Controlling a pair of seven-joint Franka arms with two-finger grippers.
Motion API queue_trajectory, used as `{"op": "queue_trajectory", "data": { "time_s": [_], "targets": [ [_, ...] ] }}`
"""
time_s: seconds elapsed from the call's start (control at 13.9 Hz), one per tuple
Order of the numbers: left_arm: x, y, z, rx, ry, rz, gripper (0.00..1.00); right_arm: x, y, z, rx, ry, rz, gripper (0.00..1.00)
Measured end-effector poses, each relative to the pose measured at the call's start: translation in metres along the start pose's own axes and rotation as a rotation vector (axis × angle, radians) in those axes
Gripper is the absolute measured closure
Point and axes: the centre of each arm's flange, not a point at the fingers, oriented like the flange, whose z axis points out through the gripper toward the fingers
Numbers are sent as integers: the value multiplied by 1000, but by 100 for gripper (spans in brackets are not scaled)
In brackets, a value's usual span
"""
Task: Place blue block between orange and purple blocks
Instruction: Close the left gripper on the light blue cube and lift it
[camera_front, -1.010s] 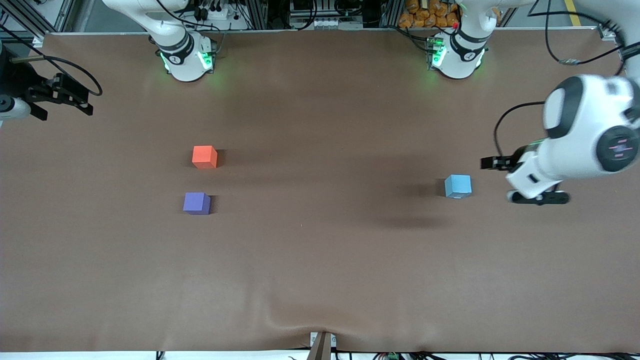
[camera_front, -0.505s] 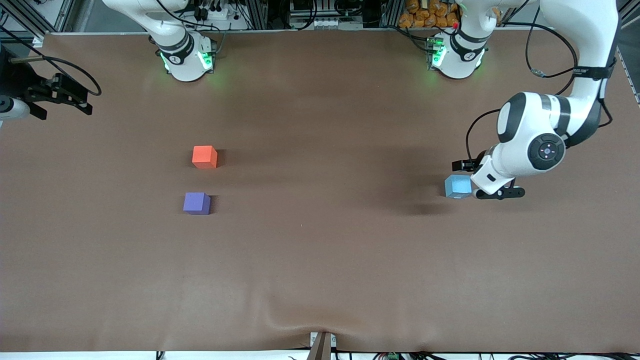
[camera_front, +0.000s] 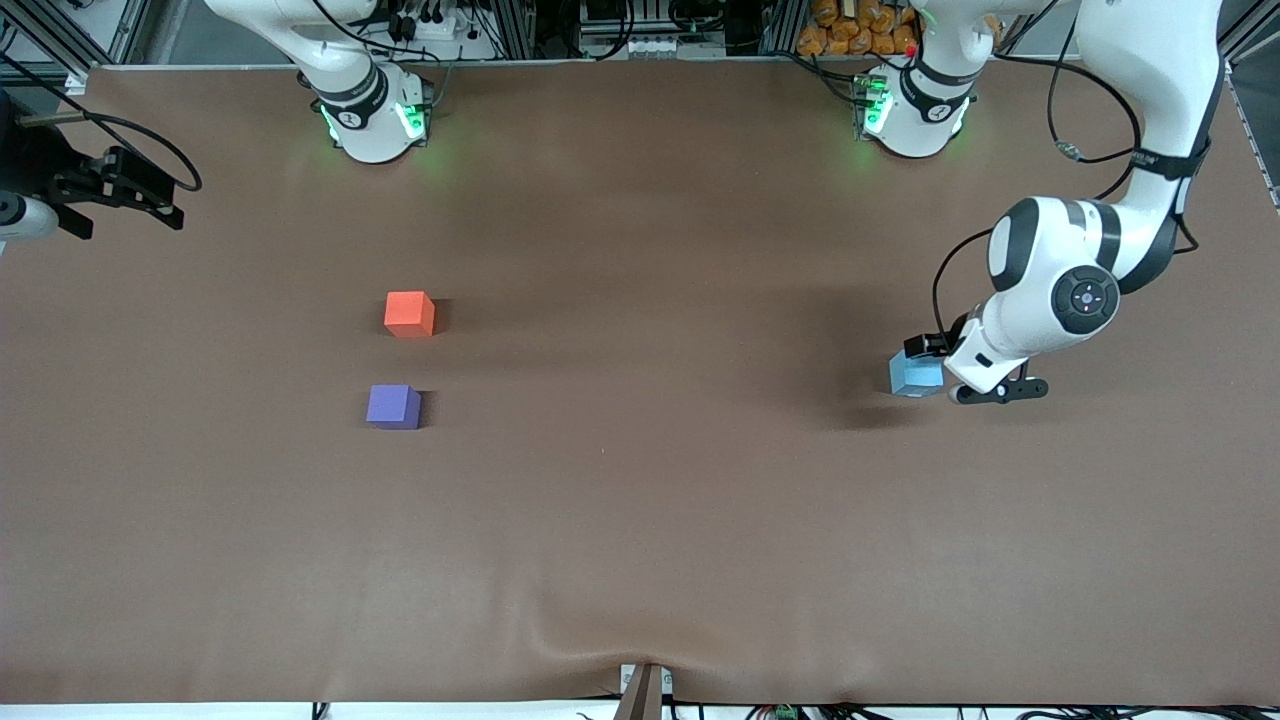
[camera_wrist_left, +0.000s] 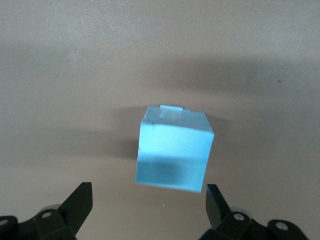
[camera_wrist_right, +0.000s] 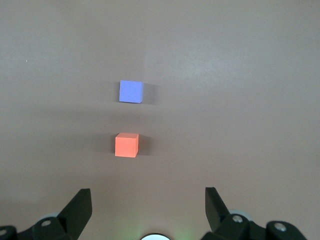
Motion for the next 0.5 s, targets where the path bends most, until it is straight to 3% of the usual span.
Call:
{"op": "queue_trajectory", "data": {
  "time_s": [0.22, 0.5],
  "targets": [
    [8, 4, 28, -17, 2, -3, 0, 0, 1, 0, 0, -1, 1, 0],
    [14, 7, 25, -21, 13, 0, 0, 0, 2, 0, 1, -2, 5, 0]
  ]
}}
